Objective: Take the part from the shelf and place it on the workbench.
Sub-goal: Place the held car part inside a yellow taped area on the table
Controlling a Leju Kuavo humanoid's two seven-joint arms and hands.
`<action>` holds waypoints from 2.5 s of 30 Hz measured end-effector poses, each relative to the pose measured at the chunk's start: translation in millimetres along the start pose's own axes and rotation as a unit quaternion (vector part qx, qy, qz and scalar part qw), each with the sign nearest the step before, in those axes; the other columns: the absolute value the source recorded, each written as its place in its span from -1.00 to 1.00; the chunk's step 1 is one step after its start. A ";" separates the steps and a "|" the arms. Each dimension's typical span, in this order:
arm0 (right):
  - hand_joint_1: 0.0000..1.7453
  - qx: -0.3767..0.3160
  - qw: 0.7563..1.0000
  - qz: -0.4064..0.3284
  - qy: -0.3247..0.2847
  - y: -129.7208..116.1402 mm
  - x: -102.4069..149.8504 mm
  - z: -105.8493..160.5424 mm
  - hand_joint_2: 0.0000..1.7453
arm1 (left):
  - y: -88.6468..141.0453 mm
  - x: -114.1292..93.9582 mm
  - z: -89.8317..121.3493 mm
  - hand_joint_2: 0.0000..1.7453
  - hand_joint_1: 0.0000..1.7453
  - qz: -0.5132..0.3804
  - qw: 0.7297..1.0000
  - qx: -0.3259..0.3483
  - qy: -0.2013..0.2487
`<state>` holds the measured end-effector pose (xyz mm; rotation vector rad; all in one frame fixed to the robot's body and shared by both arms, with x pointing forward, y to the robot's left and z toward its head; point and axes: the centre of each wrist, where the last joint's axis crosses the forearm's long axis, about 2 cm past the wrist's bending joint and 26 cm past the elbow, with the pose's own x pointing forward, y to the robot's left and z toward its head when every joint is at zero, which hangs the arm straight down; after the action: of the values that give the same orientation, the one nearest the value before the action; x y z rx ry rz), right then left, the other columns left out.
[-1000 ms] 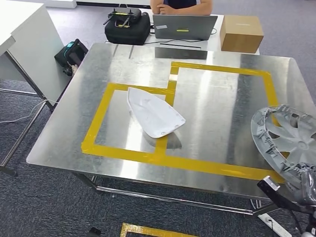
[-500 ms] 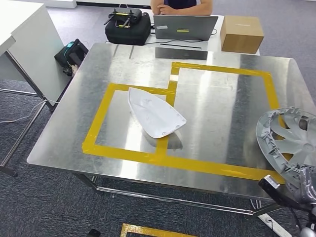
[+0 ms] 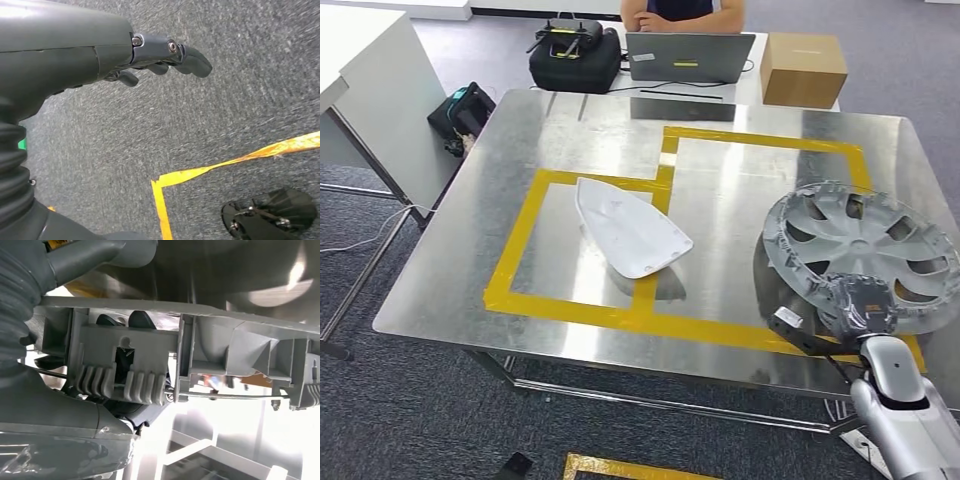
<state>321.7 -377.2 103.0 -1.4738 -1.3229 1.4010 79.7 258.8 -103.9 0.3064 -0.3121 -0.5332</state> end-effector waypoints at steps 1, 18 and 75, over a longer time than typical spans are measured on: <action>1.00 0.000 1.000 0.000 -0.009 -0.5 6.0 -7.0 1.00 | 0.4 0.9 -0.2 1.00 -1.00 -0.002 1.000 0.000 -0.001; 1.00 0.010 0.999 -0.001 -0.047 1.9 31.9 -33.0 1.00 | 0.1 -0.2 0.0 1.00 -1.00 -0.015 1.000 -0.001 0.005; -1.00 -0.071 0.980 -0.013 -0.184 -34.0 112.4 3.7 -1.00 | -2.3 -12.6 1.8 -1.00 -1.00 -0.002 0.999 0.029 0.045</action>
<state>299.2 -261.9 105.7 -1.3189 -1.6933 1.6472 67.8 263.4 -105.8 0.3864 -0.2403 -0.5124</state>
